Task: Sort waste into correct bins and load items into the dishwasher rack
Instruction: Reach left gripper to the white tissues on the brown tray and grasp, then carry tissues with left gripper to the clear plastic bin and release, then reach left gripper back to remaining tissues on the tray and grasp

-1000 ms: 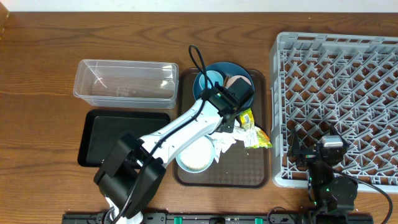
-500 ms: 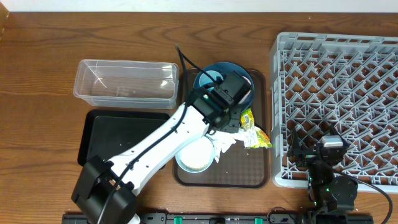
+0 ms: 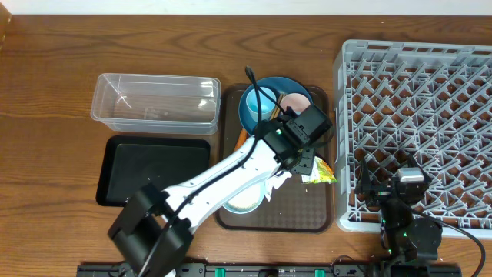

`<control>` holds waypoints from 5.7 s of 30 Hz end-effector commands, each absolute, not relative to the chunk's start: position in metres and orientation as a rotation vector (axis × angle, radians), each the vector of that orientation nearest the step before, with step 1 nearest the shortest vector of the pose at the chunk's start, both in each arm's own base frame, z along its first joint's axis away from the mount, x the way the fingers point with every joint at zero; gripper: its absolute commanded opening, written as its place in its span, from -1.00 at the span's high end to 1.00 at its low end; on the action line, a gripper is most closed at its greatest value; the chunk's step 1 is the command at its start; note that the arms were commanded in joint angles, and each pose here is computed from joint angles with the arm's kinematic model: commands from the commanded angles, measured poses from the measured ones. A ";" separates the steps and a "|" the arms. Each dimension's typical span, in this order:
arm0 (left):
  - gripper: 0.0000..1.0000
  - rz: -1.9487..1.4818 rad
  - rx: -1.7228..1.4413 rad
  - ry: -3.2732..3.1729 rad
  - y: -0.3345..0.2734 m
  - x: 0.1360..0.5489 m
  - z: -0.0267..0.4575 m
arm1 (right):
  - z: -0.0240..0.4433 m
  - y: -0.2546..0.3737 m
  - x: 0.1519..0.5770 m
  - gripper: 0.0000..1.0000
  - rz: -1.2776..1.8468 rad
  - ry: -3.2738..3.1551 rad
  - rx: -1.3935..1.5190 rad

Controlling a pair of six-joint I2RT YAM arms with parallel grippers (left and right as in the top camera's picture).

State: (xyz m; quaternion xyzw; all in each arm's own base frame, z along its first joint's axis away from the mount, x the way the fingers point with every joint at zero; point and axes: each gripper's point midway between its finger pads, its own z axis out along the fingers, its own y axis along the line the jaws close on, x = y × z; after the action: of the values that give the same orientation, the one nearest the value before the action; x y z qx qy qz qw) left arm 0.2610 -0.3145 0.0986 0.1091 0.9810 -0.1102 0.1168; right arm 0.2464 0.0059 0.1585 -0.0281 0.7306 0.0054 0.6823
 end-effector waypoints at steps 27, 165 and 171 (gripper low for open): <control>0.81 -0.206 0.222 2.891 -0.318 0.278 0.046 | 0.158 0.004 0.246 -0.99 0.014 1.639 -0.045; -0.53 0.023 0.633 2.940 -0.276 0.261 0.030 | 0.158 0.004 0.246 -0.99 0.014 1.639 -0.045; -0.50 0.018 0.634 2.942 -0.275 0.259 0.024 | 0.158 0.004 0.246 -0.98 0.014 1.639 -0.045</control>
State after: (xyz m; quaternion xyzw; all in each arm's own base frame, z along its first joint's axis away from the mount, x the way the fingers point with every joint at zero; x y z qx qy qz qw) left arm 0.2631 -0.2806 0.0327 0.2062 0.9756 -0.0053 0.0746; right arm 0.2464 0.0059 0.1585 -0.0281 0.7306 0.0054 0.6823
